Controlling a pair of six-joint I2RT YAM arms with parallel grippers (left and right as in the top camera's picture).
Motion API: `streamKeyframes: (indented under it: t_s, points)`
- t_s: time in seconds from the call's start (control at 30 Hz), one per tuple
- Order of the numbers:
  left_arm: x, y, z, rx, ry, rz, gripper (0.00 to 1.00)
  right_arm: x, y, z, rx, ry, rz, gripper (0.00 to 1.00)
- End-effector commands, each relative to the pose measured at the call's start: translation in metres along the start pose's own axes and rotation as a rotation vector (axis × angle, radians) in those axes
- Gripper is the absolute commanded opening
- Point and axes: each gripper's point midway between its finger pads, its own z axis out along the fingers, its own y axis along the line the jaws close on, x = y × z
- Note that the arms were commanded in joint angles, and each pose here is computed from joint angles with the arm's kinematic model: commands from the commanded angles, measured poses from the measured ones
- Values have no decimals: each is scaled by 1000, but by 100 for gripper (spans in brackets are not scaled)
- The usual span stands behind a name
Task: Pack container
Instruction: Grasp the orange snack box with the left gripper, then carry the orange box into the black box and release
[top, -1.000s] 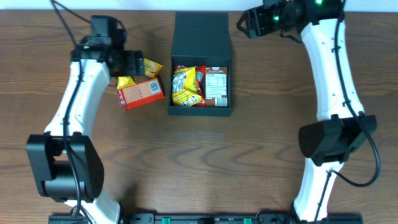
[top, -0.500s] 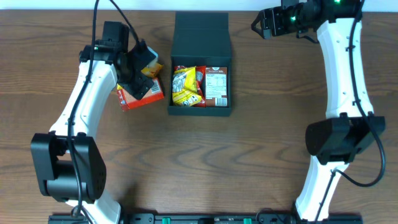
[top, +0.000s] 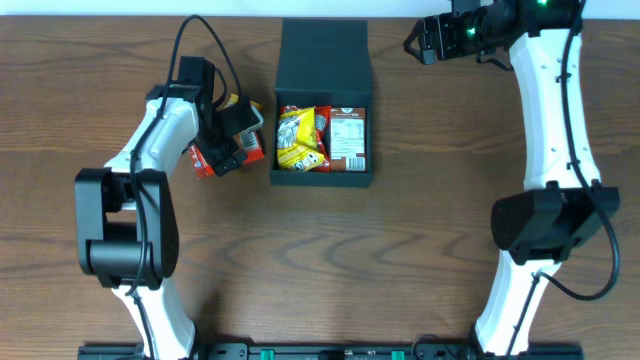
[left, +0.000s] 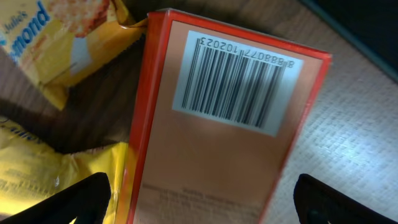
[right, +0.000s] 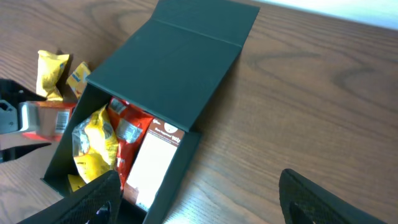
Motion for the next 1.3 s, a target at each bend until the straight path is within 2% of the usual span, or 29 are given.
streamKeyframes:
  t_s: [0.0,0.33,0.37,0.4,0.43,0.5,0.6,0.7,0.93,1.07,1.17,1.27]
  points:
    - [4,5,13,-8,14,21,95,3,-1,2,-5,12,3,81]
    - [9,0,34,27,38,14,95,2,-1,2,-4,8,1,81]
    - [9,0,34,27,38,15,100,2,-1,2,-4,8,1,81]
    - [8,-1,34,27,37,14,83,2,-1,2,-4,8,1,81]
    - [8,-1,34,27,37,2,70,1,-1,2,-4,7,1,81]
    - [6,-2,34,27,38,-27,52,1,-1,2,-4,6,0,81]
    - [3,-5,34,27,37,-73,45,1,-1,2,-4,6,0,81]
    - [-6,-5,32,19,29,-126,29,1,-1,2,-2,5,0,81]
    - [-44,-2,-4,-9,-12,-279,23,0,-4,2,5,3,0,81]
    - [-64,7,-49,-39,-53,-388,13,0,-4,2,5,3,0,81]
    - [-82,22,-85,-83,-129,-540,13,0,-4,2,5,2,0,81]
    - [-103,23,-110,-52,-233,-779,13,1,-6,1,8,1,3,81]
